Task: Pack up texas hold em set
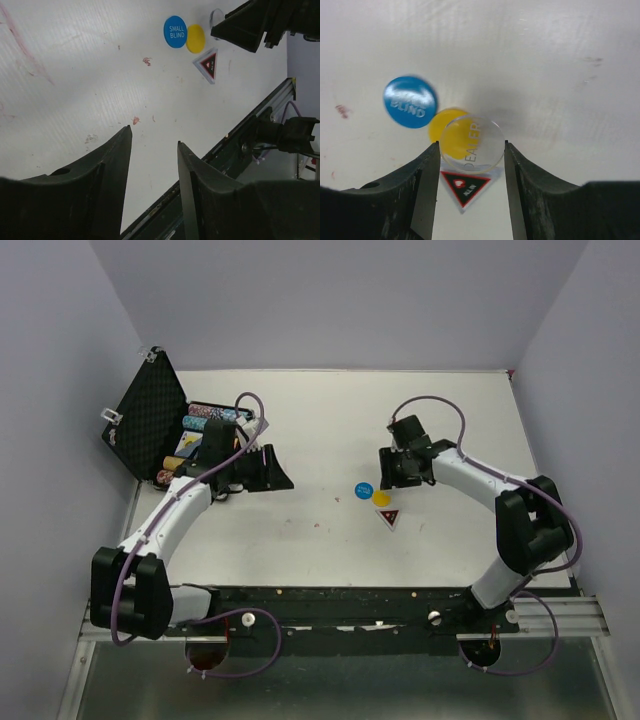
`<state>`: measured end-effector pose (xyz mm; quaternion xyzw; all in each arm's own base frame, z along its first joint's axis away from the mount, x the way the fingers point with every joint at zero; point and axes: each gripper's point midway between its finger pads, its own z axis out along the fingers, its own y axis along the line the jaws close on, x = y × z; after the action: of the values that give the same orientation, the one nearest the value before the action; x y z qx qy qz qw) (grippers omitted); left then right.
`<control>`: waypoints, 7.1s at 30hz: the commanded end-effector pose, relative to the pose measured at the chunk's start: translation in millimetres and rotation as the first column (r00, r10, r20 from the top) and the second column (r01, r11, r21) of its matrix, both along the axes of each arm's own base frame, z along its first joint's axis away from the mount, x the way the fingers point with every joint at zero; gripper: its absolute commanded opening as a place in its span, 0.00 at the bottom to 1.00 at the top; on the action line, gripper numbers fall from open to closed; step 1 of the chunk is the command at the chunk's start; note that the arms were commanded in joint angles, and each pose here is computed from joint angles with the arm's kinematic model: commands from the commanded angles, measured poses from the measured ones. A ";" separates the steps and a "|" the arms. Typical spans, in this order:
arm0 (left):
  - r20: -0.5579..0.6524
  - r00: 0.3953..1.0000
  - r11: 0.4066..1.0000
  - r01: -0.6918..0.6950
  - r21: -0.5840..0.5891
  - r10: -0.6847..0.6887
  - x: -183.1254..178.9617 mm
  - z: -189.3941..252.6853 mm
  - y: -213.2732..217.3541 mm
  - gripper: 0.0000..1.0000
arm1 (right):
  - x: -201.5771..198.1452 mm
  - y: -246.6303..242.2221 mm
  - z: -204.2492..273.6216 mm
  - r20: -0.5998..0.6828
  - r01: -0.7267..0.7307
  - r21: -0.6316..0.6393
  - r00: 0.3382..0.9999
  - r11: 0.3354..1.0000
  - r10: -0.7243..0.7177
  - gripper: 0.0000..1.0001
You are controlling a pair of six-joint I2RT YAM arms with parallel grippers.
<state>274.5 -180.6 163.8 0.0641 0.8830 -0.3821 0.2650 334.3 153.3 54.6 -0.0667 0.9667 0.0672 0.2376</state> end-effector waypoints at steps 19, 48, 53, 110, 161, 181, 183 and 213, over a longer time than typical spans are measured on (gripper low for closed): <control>-0.259 0.942 0.943 0.129 -0.307 -0.213 -22.8 -21.9 -54.5 0.51 | -91.8 188.0 66.2 0.297 -0.648 0.134 0.748 0.750 0.593 0.40; -0.300 0.891 0.904 0.222 -0.365 -0.340 -46.5 -24.9 -77.2 0.24 | -98.2 199.9 90.2 0.381 -0.679 0.096 0.700 0.728 0.604 0.38; -0.304 0.888 0.903 0.224 -0.368 -0.344 -47.4 -25.6 -77.7 0.11 | -96.7 199.7 90.0 0.383 -0.675 0.091 0.702 0.732 0.600 0.39; -0.013 0.841 0.811 -0.517 0.276 0.541 204.3 -71.3 184.6 0.01 | -101.2 146.5 132.8 0.547 -0.431 0.273 0.805 0.860 0.230 0.96; 0.158 0.862 0.794 -0.506 0.337 0.483 194.6 -6.1 164.6 0.73 | -85.9 116.3 107.3 0.457 -0.233 0.223 0.883 0.947 0.110 0.98; 0.257 0.947 0.930 -0.259 0.259 0.192 59.1 49.0 71.1 0.74 | -40.7 8.4 11.0 0.133 0.011 -0.050 0.991 0.999 -0.004 0.95; 0.252 0.951 0.935 -0.245 0.255 0.180 48.9 43.9 68.1 0.74 | -39.0 11.9 5.8 0.104 -0.026 -0.070 0.994 0.997 0.033 0.92; 0.243 0.960 0.951 -0.196 0.238 0.137 38.6 44.1 55.0 0.74 | -20.0 34.6 -41.1 -0.026 -0.117 -0.114 0.993 0.987 0.115 0.75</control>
<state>315.6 -121.0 202.3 0.0522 0.8974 -0.2202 0.3788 313.6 191.1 18.5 -0.1305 0.9635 0.0417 0.2299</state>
